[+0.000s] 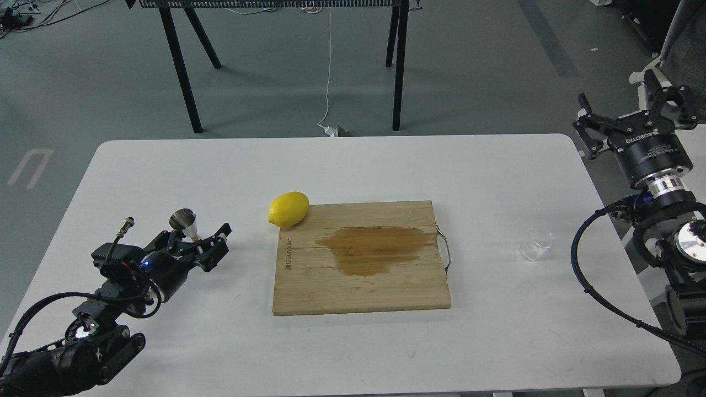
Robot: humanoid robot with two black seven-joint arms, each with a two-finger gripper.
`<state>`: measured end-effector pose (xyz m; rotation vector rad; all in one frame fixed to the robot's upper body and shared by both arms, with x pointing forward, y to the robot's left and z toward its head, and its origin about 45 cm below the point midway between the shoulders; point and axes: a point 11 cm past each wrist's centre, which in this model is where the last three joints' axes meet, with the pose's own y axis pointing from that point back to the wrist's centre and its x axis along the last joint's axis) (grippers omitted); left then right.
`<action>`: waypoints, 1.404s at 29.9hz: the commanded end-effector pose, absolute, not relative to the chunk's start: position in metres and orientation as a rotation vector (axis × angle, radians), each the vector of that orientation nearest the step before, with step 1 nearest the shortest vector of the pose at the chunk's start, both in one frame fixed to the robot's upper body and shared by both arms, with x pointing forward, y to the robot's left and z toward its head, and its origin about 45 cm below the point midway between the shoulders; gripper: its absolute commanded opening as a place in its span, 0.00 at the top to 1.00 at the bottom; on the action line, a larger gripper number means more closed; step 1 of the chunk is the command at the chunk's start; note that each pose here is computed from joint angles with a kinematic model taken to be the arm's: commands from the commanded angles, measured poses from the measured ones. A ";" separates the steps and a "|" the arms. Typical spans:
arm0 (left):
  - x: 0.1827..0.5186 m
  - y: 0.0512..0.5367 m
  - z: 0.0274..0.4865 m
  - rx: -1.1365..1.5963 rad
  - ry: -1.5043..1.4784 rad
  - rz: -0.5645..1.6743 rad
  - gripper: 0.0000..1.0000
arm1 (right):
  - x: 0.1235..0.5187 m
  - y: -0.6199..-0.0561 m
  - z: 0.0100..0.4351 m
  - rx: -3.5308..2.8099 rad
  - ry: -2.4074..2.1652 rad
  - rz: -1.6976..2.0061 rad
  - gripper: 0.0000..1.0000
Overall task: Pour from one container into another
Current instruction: 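Lift the jigger off the table with the left gripper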
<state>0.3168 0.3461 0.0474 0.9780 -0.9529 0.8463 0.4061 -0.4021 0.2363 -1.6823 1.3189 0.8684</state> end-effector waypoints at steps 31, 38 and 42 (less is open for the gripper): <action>0.318 0.359 0.043 1.037 -0.964 0.809 0.79 | 0.404 -0.403 0.235 -1.685 1.324 0.870 0.01; 0.326 0.357 0.050 1.030 -0.985 0.806 0.82 | 0.403 -0.403 0.234 -1.683 1.325 0.872 0.01; 0.334 0.355 0.056 1.022 -0.999 0.812 0.82 | 0.404 -0.403 0.235 -1.684 1.323 0.871 0.01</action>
